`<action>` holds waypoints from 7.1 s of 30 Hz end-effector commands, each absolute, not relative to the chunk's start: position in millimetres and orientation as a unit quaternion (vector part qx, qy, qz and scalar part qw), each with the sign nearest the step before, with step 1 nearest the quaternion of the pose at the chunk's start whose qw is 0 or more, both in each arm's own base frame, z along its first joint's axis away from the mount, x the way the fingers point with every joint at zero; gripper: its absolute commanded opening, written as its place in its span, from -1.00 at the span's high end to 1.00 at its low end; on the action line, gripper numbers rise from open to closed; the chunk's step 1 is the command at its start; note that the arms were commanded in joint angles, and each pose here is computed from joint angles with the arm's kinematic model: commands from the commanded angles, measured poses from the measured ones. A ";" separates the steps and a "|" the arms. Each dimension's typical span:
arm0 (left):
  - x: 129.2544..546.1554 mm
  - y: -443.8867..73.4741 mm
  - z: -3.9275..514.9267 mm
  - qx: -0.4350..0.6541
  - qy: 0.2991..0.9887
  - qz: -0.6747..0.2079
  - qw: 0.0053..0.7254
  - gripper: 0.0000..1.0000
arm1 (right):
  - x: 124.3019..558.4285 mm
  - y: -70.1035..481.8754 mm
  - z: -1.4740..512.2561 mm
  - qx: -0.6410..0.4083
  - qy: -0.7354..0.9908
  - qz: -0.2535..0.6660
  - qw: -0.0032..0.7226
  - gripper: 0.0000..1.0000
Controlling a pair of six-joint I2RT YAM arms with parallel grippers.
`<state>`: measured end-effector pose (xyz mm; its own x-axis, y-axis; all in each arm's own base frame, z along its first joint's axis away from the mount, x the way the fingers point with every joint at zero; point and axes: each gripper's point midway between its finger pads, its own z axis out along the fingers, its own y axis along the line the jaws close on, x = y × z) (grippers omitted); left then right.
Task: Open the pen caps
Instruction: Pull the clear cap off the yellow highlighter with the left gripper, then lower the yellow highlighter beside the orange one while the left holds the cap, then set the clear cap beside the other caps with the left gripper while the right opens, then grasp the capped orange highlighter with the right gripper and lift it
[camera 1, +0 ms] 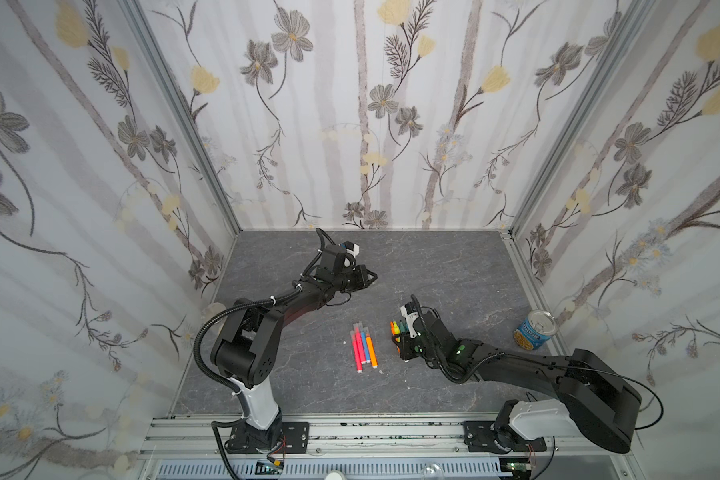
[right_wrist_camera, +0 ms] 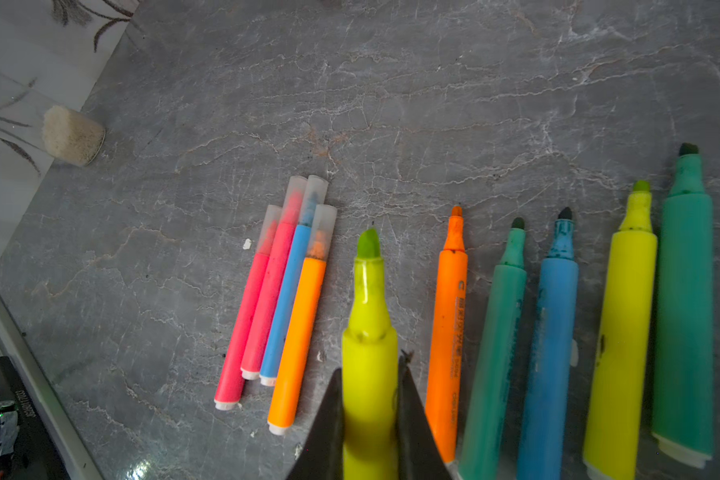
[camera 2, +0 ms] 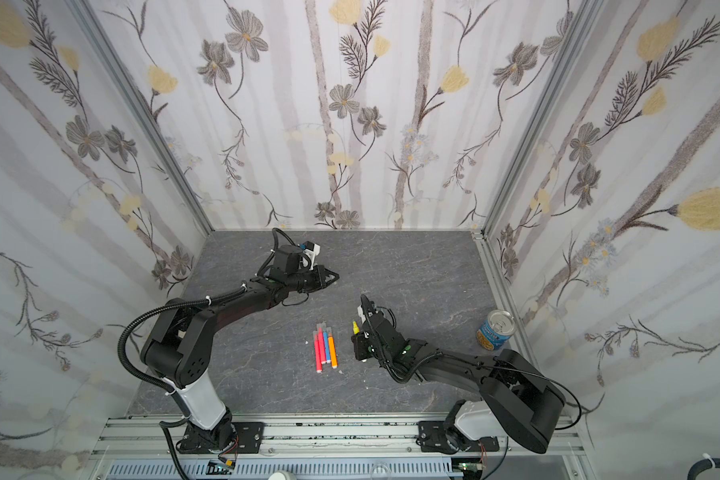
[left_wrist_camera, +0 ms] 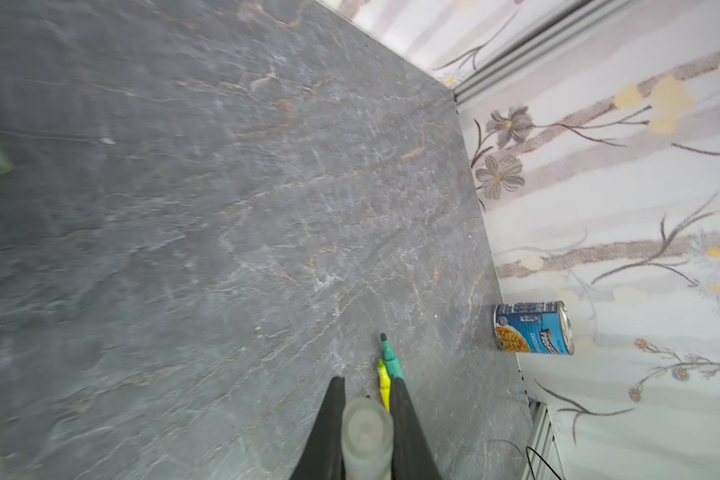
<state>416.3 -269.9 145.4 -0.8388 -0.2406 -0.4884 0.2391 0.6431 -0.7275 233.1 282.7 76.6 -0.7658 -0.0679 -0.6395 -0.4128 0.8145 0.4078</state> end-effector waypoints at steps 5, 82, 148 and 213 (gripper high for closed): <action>423.2 -226.7 142.6 -0.025 0.860 -0.411 0.302 1.00 | 239.2 301.2 73.6 -0.133 0.902 0.268 0.311 1.00; 420.0 -160.0 101.4 -0.088 0.850 -0.426 0.296 1.00 | 272.5 293.2 24.9 -0.174 0.945 0.022 0.276 0.42; 503.4 -117.5 18.5 -0.170 0.872 -0.370 0.273 0.53 | 262.0 266.4 79.6 -0.139 0.930 0.065 0.334 0.34; 425.5 -119.4 138.7 -0.121 0.845 -0.375 0.363 0.47 | 224.7 346.0 15.4 -0.200 0.943 0.094 0.250 0.38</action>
